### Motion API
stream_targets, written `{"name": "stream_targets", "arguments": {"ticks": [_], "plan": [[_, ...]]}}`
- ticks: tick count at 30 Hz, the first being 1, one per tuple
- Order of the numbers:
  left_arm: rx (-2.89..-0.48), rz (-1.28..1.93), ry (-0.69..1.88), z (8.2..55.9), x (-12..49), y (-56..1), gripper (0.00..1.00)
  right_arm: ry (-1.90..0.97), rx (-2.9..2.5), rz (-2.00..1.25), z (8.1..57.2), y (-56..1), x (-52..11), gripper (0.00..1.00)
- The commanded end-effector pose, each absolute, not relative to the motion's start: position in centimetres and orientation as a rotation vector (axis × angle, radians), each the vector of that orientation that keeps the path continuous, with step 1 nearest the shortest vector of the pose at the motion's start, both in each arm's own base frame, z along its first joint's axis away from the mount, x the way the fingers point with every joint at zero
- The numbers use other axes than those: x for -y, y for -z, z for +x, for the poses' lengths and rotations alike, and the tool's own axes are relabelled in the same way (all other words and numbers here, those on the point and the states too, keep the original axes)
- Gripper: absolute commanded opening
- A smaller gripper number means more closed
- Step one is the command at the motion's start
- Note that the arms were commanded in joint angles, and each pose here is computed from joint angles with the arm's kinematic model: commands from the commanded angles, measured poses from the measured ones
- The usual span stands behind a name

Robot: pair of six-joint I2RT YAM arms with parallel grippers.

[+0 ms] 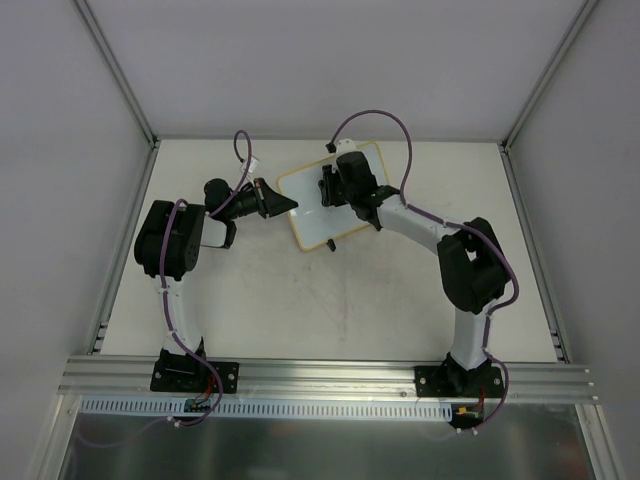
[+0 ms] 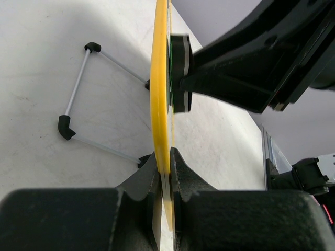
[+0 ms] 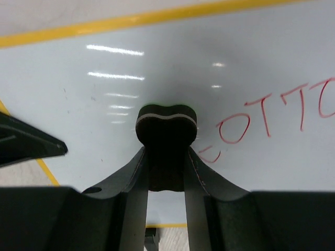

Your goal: Erase the whiteboard

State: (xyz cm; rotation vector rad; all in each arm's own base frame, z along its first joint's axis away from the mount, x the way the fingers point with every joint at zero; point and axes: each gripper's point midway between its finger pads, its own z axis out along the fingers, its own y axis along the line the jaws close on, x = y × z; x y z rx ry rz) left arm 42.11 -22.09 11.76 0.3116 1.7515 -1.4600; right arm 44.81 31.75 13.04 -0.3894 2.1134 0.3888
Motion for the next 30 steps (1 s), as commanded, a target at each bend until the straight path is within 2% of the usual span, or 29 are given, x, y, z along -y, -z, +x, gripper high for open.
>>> {"name": "stream_targets", "arguments": {"ticks": [1,9,15,30], "plan": [[-1.473,0.608,1.324,42.0,22.9,-15.1,0.00,-0.410,-2.225,-0.383,41.9,-8.5,-30.7,0.00],[-1.475,0.607,1.326,42.0,22.9,-15.0,0.00,-0.367,-2.275,-0.386,38.7,-4.7,-29.2,0.00],[-1.478,0.604,1.327,42.0,22.9,-15.0,0.00,-0.313,-2.292,-0.392,38.2,-3.2,-28.4,0.00],[-1.483,0.604,1.326,42.1,23.0,-14.9,0.00,-0.401,-2.203,-0.592,36.1,-4.8,-35.9,0.00]]}}
